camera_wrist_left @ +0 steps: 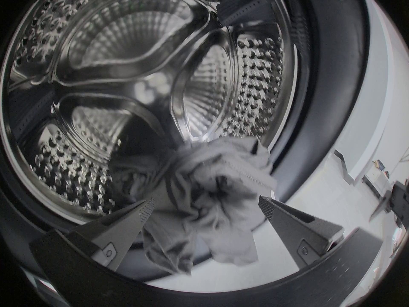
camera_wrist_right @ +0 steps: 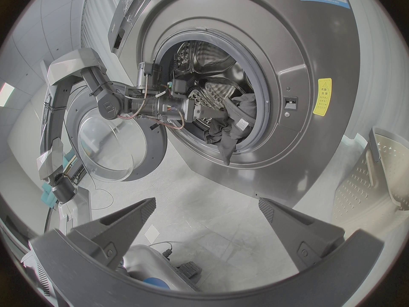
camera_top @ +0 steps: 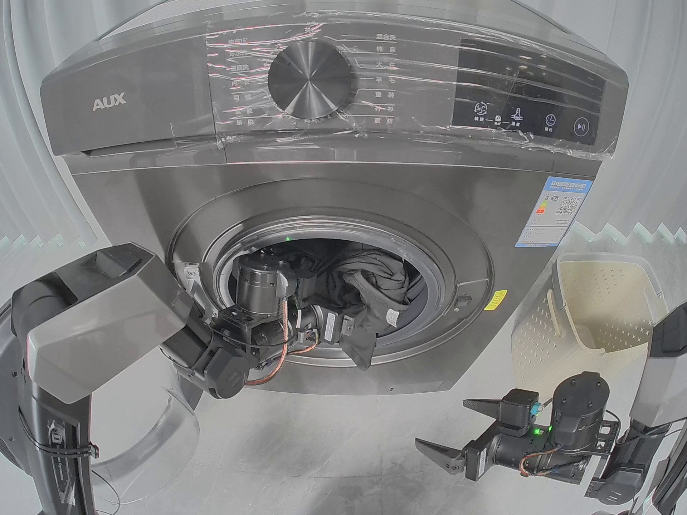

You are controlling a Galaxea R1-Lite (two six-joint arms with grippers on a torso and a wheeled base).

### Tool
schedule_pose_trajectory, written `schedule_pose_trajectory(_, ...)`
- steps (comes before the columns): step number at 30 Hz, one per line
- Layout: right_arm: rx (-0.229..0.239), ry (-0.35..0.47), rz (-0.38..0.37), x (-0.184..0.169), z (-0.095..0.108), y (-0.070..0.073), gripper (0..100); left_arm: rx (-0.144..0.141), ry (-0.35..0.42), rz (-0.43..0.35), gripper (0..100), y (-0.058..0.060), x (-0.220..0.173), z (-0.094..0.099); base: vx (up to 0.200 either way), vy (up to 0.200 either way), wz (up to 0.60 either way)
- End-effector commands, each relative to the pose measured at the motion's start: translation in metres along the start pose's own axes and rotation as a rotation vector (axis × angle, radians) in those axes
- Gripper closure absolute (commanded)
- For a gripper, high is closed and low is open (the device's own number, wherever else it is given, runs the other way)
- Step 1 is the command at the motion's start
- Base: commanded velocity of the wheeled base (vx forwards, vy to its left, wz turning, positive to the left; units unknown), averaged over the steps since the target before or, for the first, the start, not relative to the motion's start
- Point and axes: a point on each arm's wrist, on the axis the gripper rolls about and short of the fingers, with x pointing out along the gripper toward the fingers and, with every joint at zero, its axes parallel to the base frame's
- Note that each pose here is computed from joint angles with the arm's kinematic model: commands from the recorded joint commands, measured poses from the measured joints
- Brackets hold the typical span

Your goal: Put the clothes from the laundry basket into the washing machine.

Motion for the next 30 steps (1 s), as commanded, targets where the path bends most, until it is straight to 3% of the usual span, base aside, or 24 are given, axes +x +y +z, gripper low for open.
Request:
schedule_pose_trajectory(1,-0.001,0.006,0.001,0.001,-0.001,0.0,0,-0.001,-0.082,0.063,0,0.005,0.024,0.003,0.0,0.0,0.0)
schedule_pose_trajectory(13,-0.002,0.021,0.0,0.003,-0.004,0.0,0,0.004,-0.072,0.013,0,-0.004,0.028,-0.008,0.0,0.0,0.0)
schedule_pose_trajectory(23,-0.002,0.027,-0.001,0.004,-0.006,0.0,0,0.001,-0.089,0.008,0,-0.005,0.069,-0.033,0.0,0.0,0.0)
schedule_pose_trajectory(24,-0.002,0.027,-0.001,0.004,-0.006,0.0,0,0.001,-0.092,0.008,100,-0.005,0.069,-0.033,0.0,0.0,0.0)
schedule_pose_trajectory(30,-0.002,0.033,-0.002,0.005,-0.007,0.0,0,0.001,-0.136,0.024,100,-0.004,0.088,-0.032,0.0,0.0,0.0)
